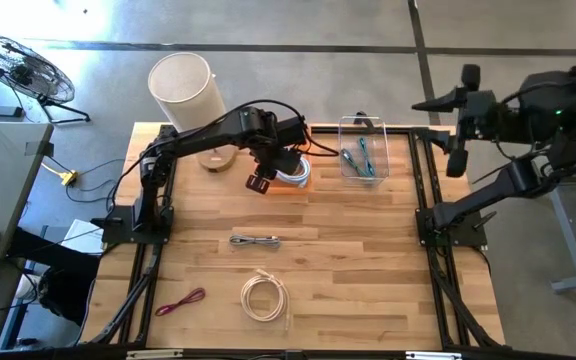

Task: Pick & Place USB Port
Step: Put the black white charger cable into the transparent bin

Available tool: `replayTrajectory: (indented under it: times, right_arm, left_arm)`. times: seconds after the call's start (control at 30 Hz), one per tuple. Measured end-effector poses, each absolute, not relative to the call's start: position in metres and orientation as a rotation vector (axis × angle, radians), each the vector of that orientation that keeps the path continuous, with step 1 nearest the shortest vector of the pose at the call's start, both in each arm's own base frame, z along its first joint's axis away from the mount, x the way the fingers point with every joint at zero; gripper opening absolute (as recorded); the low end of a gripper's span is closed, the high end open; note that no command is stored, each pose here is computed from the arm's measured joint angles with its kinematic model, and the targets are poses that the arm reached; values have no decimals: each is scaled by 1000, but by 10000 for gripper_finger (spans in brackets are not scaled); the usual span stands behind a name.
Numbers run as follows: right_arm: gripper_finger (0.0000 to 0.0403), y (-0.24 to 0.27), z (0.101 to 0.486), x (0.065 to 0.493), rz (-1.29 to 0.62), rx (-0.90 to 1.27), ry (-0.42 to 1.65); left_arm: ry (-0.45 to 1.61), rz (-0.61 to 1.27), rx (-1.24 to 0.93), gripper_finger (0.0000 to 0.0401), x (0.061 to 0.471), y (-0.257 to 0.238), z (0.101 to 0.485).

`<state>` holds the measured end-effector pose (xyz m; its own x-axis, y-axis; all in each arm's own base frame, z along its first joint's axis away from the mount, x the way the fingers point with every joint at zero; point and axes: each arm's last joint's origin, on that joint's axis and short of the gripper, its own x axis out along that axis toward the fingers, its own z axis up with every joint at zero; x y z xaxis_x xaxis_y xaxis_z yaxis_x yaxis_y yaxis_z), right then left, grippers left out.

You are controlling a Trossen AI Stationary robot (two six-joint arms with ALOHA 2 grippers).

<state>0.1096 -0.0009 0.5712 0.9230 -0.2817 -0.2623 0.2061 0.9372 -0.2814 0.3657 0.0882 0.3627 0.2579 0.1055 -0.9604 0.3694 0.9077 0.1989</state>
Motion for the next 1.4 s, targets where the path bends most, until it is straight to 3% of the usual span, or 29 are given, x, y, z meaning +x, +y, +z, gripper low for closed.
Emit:
replayTrajectory:
  times: [0.17,0.67,1.07,1.4]
  right_arm:
    - [180,-4,573,121,-280,-256,316]
    - [178,1,543,196,-15,-206,524]
    - [178,13,530,177,185,-17,693]
    - [178,27,520,178,214,-85,727]
  left_arm:
    - [1304,-184,428,114,366,88,363]
    - [1358,-208,389,114,363,74,361]
    - [1256,-335,406,115,347,-14,388]
    - [1199,-218,209,115,317,-75,411]
